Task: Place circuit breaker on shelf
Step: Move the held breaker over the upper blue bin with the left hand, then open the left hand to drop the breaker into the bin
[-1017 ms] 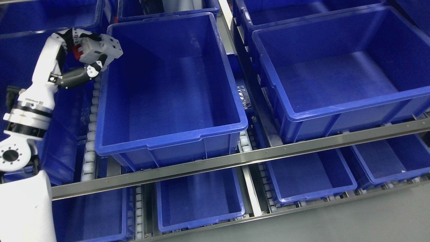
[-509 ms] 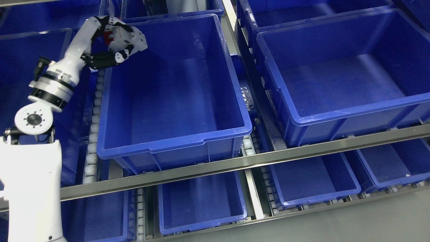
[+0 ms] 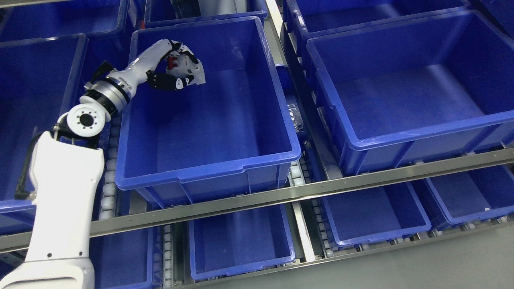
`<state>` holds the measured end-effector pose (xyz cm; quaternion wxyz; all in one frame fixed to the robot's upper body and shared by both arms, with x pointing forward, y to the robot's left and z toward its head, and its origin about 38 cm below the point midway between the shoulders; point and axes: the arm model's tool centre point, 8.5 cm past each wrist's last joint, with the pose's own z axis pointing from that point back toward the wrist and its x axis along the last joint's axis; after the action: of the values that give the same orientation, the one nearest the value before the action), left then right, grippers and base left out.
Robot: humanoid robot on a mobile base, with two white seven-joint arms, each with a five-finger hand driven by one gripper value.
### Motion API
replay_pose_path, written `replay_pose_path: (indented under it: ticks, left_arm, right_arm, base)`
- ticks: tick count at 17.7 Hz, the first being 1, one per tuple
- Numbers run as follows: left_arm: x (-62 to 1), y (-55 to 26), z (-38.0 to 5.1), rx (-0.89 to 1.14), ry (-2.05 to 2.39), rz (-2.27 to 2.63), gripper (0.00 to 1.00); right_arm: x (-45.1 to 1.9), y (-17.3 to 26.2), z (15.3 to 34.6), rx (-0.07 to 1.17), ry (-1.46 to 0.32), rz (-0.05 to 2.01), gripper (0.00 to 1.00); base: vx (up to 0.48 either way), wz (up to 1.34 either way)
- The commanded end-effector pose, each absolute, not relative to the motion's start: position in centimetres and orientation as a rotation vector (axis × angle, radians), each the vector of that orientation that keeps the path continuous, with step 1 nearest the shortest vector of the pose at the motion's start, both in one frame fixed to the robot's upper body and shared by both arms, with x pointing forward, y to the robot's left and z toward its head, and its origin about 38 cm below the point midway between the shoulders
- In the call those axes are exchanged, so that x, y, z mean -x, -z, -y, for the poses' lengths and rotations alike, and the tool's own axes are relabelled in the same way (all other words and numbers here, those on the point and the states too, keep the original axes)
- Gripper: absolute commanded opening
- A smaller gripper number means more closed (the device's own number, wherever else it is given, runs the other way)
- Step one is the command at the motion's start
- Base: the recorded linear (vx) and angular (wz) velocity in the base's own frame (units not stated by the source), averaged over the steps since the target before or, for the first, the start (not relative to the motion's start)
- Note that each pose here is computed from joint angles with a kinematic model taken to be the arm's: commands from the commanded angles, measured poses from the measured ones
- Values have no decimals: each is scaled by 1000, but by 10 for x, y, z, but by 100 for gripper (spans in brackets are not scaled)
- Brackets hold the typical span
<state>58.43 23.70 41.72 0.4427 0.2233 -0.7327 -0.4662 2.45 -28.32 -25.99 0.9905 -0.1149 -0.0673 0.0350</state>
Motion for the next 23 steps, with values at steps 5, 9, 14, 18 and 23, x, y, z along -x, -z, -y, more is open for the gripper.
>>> replay_pose_path:
  ticks: [5, 9, 14, 18, 23]
  left_arm:
    - [-625, -328, -190, -394, 1260, 1482, 29]
    - [-626, -339, -191, -422, 1239, 1506, 55]
    - [-629, -355, -200, -482, 1163, 1568, 86]
    - [-627, -412, -232, -480, 667, 1886, 94]
    - [-601, -461, -298, -133, -20, 2179, 95]
  right_arm:
    - [-19, 259, 293, 247, -94, 77, 100]
    - [-19, 259, 293, 247, -94, 77, 100]
    - [-19, 259, 293, 247, -94, 77, 100]
    - [-19, 259, 293, 247, -94, 77, 100]
    - [-19, 259, 293, 247, -94, 77, 100]
  base:
    - [0, 0]
    - [0, 0]
    - [0, 0]
    - [0, 0]
    - [0, 0]
